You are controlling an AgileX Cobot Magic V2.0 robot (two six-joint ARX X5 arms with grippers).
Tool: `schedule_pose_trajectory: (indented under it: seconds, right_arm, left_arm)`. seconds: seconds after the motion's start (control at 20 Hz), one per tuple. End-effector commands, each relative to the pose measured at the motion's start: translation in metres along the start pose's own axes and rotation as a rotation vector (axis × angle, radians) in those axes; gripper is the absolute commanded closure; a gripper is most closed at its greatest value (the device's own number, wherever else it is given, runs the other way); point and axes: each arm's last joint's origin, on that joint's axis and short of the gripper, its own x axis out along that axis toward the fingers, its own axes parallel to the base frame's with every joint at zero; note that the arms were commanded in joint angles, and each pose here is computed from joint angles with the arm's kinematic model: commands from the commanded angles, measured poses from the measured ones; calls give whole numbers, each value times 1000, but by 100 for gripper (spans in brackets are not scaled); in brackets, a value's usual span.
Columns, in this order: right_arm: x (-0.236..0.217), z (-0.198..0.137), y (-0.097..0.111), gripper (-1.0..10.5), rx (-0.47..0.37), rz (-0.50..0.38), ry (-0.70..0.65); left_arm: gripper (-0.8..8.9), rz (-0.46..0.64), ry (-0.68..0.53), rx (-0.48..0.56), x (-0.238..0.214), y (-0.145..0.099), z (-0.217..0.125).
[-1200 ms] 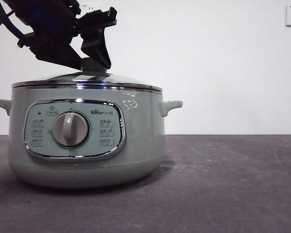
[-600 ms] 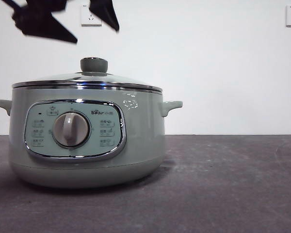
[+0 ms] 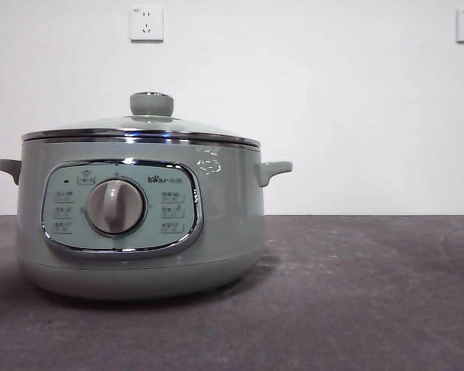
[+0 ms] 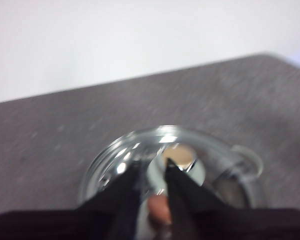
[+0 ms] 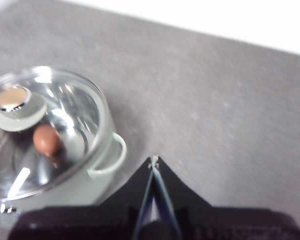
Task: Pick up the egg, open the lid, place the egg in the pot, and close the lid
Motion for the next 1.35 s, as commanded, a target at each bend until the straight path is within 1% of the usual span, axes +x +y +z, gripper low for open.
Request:
schedule_pose_trajectory:
  seconds: [0.05, 0.25, 0.35, 0.75, 1.0, 1.05, 1.1, 1.25, 1.35]
  right_arm:
    - [14, -36, 3, 963, 17, 9, -46]
    - [24, -83, 2, 963, 31, 13, -108]
    - [27, -96, 2, 962, 31, 13, -110]
    - [29, -100, 1, 945, 27, 3, -71]
    - [29, -101, 1, 946, 25, 2, -61]
    - [29, -101, 1, 945, 25, 2, -61]
    - [29, -101, 1, 945, 25, 2, -61]
    - [29, -101, 1, 946, 25, 2, -60]
    - [29, -101, 1, 945, 25, 2, -60]
  left_arm:
    - [822, 14, 13, 40, -1, 1, -12]
    - [822, 39, -4, 35, 0, 5, -50]
    - [821, 38, -21, 31, 1, 5, -62]
    - [817, 41, 37, 42, 4, 5, -68]
    - [817, 42, 43, 44, 4, 5, -68]
    - [817, 42, 47, 58, 4, 5, -69]
    - [817, 45, 50, 124, 3, 6, -69]
    - [817, 84, -17, 95, -12, 18, -70]
    - [817, 76, -69, 56, -18, 29, -84]
